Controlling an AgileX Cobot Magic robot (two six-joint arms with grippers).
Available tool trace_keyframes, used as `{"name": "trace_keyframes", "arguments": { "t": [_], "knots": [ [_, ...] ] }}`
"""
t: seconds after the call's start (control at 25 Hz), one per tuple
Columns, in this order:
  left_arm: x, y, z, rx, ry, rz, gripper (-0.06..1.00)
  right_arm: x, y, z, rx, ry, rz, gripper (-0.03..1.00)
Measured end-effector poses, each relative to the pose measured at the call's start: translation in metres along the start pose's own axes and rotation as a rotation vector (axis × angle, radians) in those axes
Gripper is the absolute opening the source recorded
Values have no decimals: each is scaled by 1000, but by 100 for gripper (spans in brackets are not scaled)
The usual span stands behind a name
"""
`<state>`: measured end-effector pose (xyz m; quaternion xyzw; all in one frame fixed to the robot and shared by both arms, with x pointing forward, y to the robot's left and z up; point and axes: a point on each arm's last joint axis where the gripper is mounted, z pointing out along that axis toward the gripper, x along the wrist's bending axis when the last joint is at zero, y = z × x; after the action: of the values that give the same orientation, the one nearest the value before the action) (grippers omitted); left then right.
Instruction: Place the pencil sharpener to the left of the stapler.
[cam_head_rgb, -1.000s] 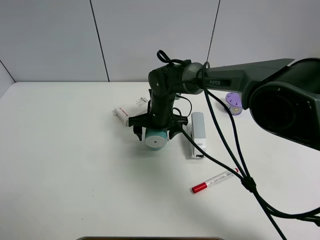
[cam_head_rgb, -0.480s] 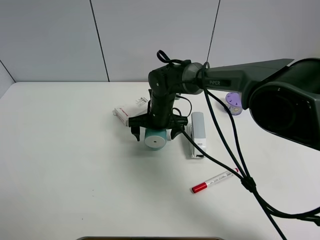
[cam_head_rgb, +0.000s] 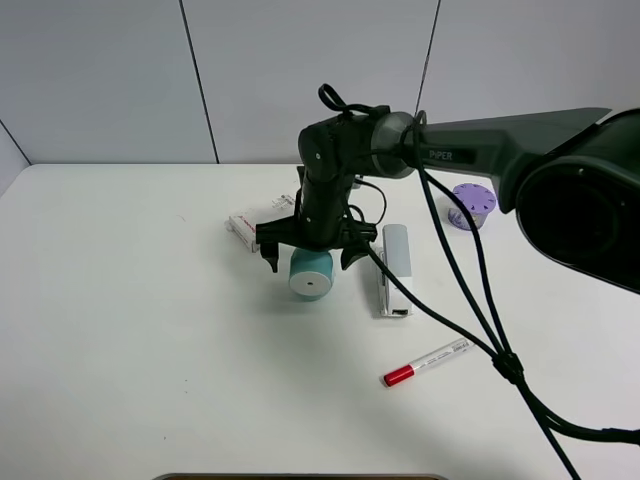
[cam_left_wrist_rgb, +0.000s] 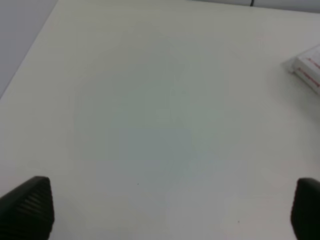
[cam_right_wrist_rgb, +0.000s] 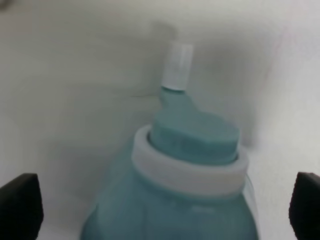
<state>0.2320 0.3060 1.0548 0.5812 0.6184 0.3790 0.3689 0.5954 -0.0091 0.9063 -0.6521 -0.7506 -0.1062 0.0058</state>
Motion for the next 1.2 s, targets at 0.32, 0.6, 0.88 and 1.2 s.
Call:
{"name": "trace_keyframes", "arguments": {
  "t": [0.32, 0.6, 0.88, 1.2],
  "knots": [
    [0, 0, 0, 0, 0, 0, 95, 4, 3, -52, -103, 10, -32, 99],
    [0, 0, 0, 0, 0, 0, 95, 2, 4, -115, -243, 18, -75, 99],
    [0, 0, 0, 0, 0, 0, 95, -12, -1, -180, -366, 18, -136, 99],
    [0, 0, 0, 0, 0, 0, 95, -71, -2, -233, -378, -70, -140, 99]
  ]
}}
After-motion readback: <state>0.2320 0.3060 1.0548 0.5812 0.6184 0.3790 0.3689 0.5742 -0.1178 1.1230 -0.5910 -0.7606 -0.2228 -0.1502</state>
